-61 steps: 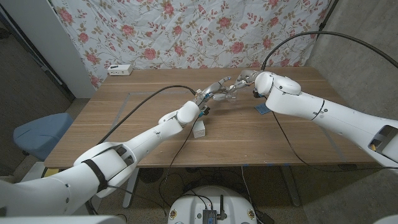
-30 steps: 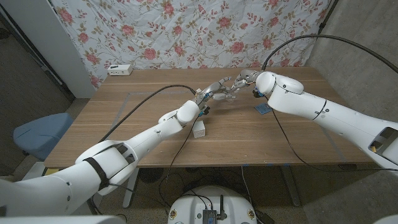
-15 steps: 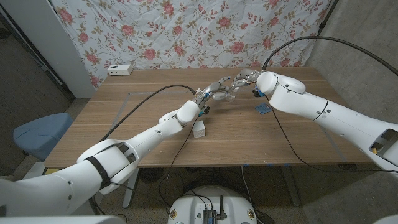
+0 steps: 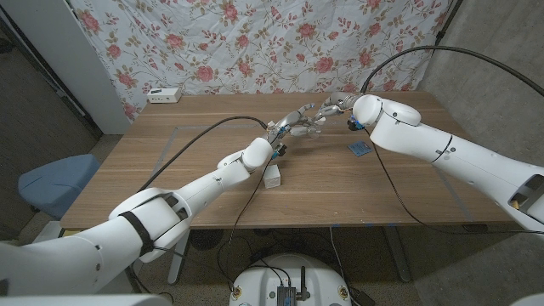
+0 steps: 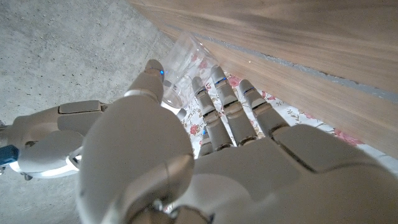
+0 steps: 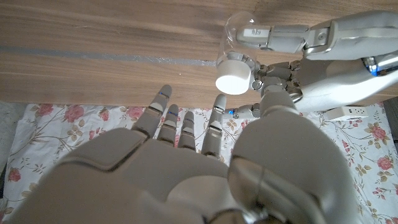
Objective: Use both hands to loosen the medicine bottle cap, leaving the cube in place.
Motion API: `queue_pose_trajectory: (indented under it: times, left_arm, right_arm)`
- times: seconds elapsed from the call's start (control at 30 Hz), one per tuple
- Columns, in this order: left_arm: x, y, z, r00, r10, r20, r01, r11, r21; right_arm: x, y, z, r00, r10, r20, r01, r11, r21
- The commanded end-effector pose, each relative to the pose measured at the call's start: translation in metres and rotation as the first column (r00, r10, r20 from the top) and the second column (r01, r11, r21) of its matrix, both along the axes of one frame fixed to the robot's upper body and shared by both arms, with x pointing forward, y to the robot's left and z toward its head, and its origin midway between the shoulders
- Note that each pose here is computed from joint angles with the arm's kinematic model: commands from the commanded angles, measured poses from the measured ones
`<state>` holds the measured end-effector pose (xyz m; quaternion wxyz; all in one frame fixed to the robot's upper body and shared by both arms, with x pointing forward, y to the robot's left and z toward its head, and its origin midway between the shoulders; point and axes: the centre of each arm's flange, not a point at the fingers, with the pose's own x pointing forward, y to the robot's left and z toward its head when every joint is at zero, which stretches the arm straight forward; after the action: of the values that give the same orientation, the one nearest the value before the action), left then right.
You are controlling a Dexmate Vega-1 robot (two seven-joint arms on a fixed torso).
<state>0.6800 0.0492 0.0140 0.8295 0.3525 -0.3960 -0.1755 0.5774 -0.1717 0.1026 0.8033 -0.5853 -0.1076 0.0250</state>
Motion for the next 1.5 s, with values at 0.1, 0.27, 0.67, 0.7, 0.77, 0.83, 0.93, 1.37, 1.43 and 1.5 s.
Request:
queue_pose_trajectory:
  times: [0.1,0.27,0.67,0.7,0.77,0.83,0.93,1.37,1.43,1.5]
  left_arm:
    - [0.003,0.002,-0.003,1.000,-0.001,0.024,0.002,0.999,-0.041]
    - [0.005,0.002,-0.005,1.000,-0.007,0.028,0.009,0.998,-0.068]
    - [0.008,0.001,-0.008,0.999,-0.018,0.037,0.022,0.994,-0.111]
    - [0.008,0.001,-0.008,0.999,-0.018,0.037,0.022,0.994,-0.110]
    - [0.008,0.000,-0.007,0.999,-0.020,0.036,0.024,0.994,-0.110]
    - [0.008,0.000,-0.006,0.999,-0.020,0.039,0.024,0.994,-0.108]
    - [0.008,-0.001,-0.005,0.999,-0.023,0.042,0.027,0.994,-0.106]
    - [0.006,-0.002,-0.007,0.999,-0.027,0.047,0.032,0.994,-0.108]
    - [0.005,-0.002,-0.007,0.998,-0.028,0.048,0.033,0.993,-0.110]
    - [0.005,-0.002,-0.007,0.998,-0.028,0.048,0.033,0.993,-0.111]
  right_arm:
    - [0.003,-0.009,0.002,1.000,-0.009,-0.015,0.010,1.000,0.015]
    - [0.001,-0.009,0.002,1.000,-0.013,-0.008,0.013,1.000,0.015]
    - [-0.002,-0.010,0.006,1.000,-0.004,-0.004,0.004,1.000,0.013]
    - [-0.002,-0.010,0.006,1.000,-0.005,-0.005,0.005,1.000,0.013]
    - [-0.001,-0.010,0.006,1.000,-0.005,-0.008,0.005,1.000,0.014]
    - [0.000,-0.010,0.007,1.000,-0.005,-0.007,0.005,1.000,0.012]
    - [0.000,-0.008,0.007,1.000,-0.003,-0.003,0.003,1.000,0.006]
    - [0.002,-0.001,0.005,1.000,0.000,0.014,0.000,1.000,-0.007]
    - [0.003,0.000,0.005,1.000,-0.005,0.017,0.005,1.000,-0.007]
    - [0.003,0.000,0.005,1.000,-0.007,0.020,0.007,1.000,-0.012]
